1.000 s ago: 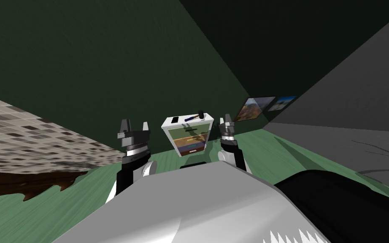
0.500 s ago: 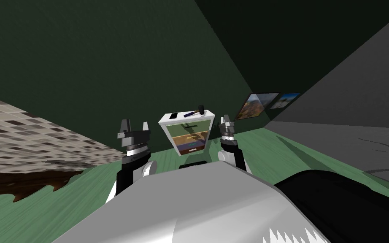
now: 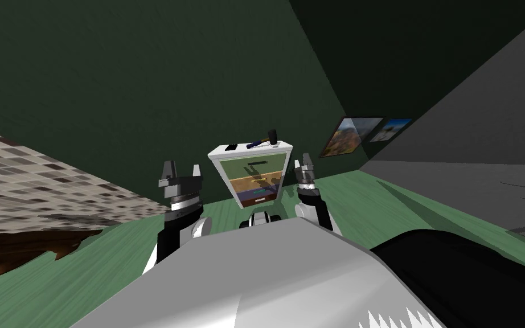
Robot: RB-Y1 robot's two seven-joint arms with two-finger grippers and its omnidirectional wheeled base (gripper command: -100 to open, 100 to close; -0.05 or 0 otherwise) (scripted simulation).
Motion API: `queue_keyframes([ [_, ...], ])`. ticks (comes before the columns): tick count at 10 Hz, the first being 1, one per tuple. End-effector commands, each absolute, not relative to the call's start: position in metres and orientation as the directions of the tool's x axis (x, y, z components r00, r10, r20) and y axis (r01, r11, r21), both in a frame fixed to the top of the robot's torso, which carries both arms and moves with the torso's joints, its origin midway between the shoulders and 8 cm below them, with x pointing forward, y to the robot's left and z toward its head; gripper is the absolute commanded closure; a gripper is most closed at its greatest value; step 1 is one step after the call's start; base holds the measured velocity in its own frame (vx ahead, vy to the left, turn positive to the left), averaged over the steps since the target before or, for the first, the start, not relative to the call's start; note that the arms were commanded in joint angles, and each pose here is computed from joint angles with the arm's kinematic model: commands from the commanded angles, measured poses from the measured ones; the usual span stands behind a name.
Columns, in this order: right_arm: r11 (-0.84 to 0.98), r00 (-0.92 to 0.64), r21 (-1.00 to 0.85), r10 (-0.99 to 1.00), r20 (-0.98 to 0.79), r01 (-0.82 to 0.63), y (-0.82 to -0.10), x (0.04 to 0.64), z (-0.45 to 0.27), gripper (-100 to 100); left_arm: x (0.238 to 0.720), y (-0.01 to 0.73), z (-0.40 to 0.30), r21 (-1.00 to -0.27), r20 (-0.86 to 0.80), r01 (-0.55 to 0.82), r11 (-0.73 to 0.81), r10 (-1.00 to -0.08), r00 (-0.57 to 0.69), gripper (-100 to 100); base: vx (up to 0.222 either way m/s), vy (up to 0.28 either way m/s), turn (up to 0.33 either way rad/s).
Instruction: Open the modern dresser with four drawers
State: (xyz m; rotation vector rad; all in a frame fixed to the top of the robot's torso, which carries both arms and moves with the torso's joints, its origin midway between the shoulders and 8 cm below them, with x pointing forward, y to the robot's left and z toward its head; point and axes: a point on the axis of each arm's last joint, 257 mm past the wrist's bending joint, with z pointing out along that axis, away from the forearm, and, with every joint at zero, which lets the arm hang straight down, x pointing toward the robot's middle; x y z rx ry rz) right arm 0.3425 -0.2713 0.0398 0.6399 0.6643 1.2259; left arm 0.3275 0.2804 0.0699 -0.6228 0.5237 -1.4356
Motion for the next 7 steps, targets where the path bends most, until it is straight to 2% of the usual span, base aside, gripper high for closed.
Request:
queue_keyframes([
  [1,0.331,0.215,0.734,0.944,-0.252,-0.593,-0.261,0.349,0.031,-100,0.328,0.280,0.070,-0.674,0.038,0.738,0.029,-0.997,0.074,0,-0.004,0.050,-0.015],
  [7,0.634,0.291,0.602,0.766,-0.573,-0.485,-0.252,0.371,0.001,-100,0.328,0.280,0.070,-0.674,0.038,0.738,0.029,-0.997,0.074,0,0.007,0.065,-0.015],
])
